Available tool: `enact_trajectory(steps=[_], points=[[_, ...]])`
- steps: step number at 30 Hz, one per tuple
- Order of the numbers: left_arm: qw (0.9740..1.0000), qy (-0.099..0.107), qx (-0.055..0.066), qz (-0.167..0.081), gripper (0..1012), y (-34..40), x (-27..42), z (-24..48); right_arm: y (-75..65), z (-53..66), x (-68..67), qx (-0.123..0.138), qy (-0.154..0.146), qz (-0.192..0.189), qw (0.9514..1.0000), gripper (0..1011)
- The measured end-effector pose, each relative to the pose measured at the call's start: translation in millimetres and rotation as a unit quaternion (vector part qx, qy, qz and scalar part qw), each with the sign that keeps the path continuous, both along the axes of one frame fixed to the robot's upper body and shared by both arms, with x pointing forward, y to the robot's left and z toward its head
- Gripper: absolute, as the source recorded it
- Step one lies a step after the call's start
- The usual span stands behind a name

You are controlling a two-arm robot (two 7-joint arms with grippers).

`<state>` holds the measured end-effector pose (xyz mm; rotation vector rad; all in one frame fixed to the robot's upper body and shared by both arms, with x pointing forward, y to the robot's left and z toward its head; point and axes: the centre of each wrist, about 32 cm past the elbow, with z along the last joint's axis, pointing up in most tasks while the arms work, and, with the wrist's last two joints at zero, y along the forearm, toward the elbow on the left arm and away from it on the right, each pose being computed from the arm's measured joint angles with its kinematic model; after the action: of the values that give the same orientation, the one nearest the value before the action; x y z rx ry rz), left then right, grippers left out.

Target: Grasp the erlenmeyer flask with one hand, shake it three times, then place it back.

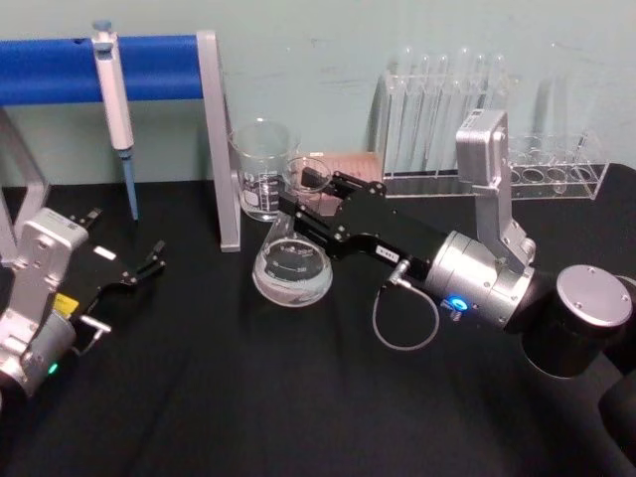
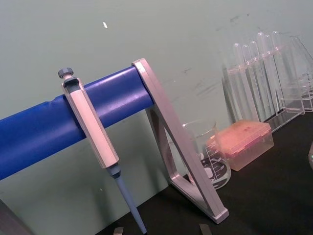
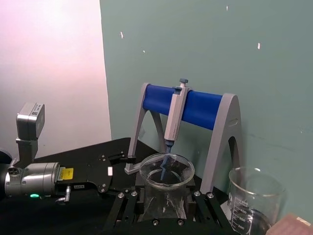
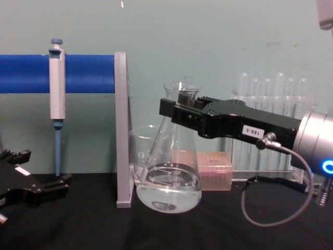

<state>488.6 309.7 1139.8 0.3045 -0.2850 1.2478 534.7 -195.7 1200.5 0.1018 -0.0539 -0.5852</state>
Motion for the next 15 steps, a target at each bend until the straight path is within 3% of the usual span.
enact_trajectory(steps=[15], points=[[1.0,0.0,0.0,0.0,1001,0.0,0.0,0.0,-2.6,-13.0,4.0,-0.013,0.016,0.0,0.9998,453]])
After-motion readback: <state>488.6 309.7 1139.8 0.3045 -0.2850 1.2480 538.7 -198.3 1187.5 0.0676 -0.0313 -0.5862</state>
